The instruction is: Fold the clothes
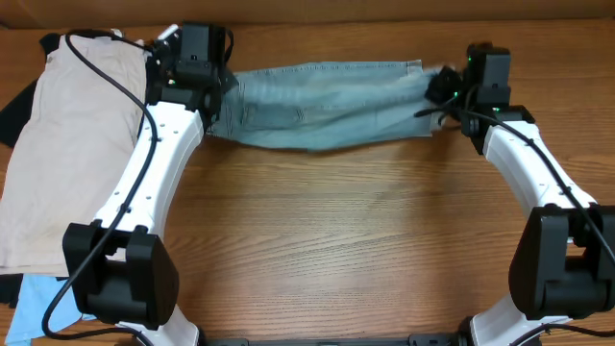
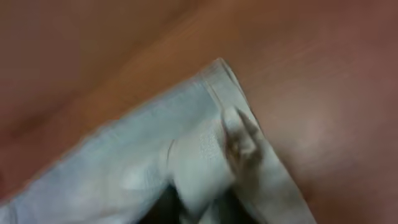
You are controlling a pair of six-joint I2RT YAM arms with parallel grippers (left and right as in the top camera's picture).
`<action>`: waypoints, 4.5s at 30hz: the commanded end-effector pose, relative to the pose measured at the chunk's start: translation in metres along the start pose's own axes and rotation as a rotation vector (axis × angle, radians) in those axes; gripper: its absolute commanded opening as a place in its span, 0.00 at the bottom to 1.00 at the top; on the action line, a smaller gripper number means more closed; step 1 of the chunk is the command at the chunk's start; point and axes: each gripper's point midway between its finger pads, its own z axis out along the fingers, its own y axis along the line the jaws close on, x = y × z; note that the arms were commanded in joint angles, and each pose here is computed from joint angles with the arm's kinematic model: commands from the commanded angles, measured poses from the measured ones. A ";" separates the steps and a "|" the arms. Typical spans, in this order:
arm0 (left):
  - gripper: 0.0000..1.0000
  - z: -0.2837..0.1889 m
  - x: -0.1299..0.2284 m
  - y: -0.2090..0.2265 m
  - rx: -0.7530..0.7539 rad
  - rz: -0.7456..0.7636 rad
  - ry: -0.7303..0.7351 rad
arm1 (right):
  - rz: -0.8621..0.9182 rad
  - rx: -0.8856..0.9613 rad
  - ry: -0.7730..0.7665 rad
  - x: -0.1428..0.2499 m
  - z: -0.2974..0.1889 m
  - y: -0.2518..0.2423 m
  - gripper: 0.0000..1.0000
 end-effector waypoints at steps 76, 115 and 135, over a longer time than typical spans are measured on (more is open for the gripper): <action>1.00 -0.024 0.053 0.050 0.073 0.558 0.570 | 0.085 0.276 0.754 0.137 -0.125 -0.096 0.37; 0.84 0.105 0.139 0.097 -0.199 0.819 0.706 | -0.167 0.043 0.496 0.089 -0.130 -0.018 0.87; 1.00 0.036 0.127 0.107 -0.305 0.665 0.845 | -0.265 -0.005 0.564 0.105 -0.115 -0.023 0.64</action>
